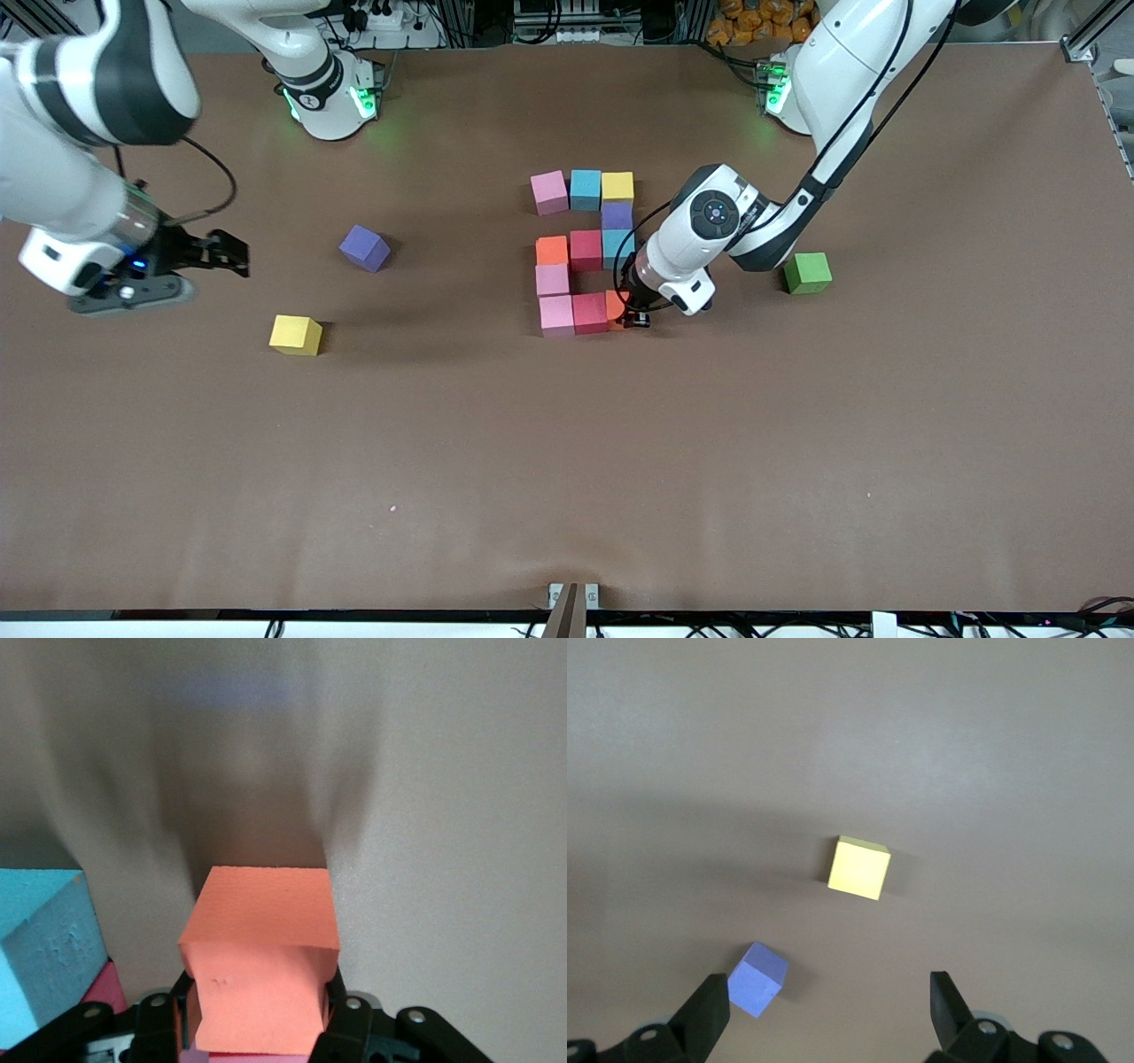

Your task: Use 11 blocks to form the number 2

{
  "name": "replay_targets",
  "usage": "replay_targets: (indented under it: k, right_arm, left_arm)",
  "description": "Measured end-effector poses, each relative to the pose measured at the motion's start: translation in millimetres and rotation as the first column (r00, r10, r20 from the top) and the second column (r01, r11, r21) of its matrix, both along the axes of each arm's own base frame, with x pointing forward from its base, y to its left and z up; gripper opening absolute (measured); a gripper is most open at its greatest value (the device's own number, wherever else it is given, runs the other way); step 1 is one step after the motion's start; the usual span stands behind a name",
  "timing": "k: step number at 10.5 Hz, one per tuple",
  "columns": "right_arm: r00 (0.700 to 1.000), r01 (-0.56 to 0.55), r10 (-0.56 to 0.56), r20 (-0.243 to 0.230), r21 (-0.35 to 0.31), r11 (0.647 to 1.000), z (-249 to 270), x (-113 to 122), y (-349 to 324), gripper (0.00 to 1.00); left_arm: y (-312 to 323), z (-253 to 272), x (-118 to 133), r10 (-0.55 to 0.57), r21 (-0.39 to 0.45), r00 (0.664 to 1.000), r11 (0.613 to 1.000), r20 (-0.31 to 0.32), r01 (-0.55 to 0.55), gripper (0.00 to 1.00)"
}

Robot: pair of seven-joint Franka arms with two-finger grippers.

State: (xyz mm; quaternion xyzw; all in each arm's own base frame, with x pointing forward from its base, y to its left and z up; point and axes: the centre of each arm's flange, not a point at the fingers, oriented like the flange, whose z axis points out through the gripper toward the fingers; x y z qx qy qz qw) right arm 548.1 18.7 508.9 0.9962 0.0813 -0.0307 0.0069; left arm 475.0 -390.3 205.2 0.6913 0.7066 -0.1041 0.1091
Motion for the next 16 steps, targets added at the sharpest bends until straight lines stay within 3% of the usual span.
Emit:
replay_targets:
  k: [2,5,8,10,12,14,16]
  right_arm:
    - [0.999,0.039,-0.039,0.001,0.001,0.999,31.4,0.2,-20.9,1.0]
    - [0.993,0.116,-0.116,0.015,0.001,0.993,61.9,-0.4,-41.3,1.0]
    - [0.987,0.146,-0.146,0.065,0.005,0.989,95.7,1.7,-42.2,1.0]
    - [0.985,0.157,-0.157,0.075,0.006,0.988,100.3,2.3,-48.3,1.0]
    - [0.985,0.157,-0.158,0.074,0.02,0.987,100.7,2.6,-57.1,1.0]
    - [0.987,0.138,-0.142,0.076,0.06,0.989,107.1,2.0,-60.7,1.0]
    - [0.99,0.119,-0.123,0.07,0.063,0.991,113.0,0.7,-52.8,1.0]
  left_arm:
    - [-0.5,0.1,-0.3,0.0,0.0,1.0,1.0,0.0,0.0,0.64]
    - [-2.1,6.2,4.5,0.004,-0.008,1.0,1.0,0.012,-0.004,1.0]
    - [-4.4,33.0,11.8,0.002,-0.012,0.999,1.0,0.048,-0.002,1.0]
    - [-9.2,67.0,15.0,-0.017,0.003,0.998,1.0,0.067,0.016,1.0]
    - [2.0,103.8,38.4,-0.058,0.05,0.996,0.997,0.061,0.055,1.0]
    - [21.3,139.3,71.2,-0.149,0.084,0.987,0.986,0.065,0.143,1.0]
    - [31.6,165.5,90.1,-0.292,0.105,0.952,0.953,0.093,0.283,1.0]
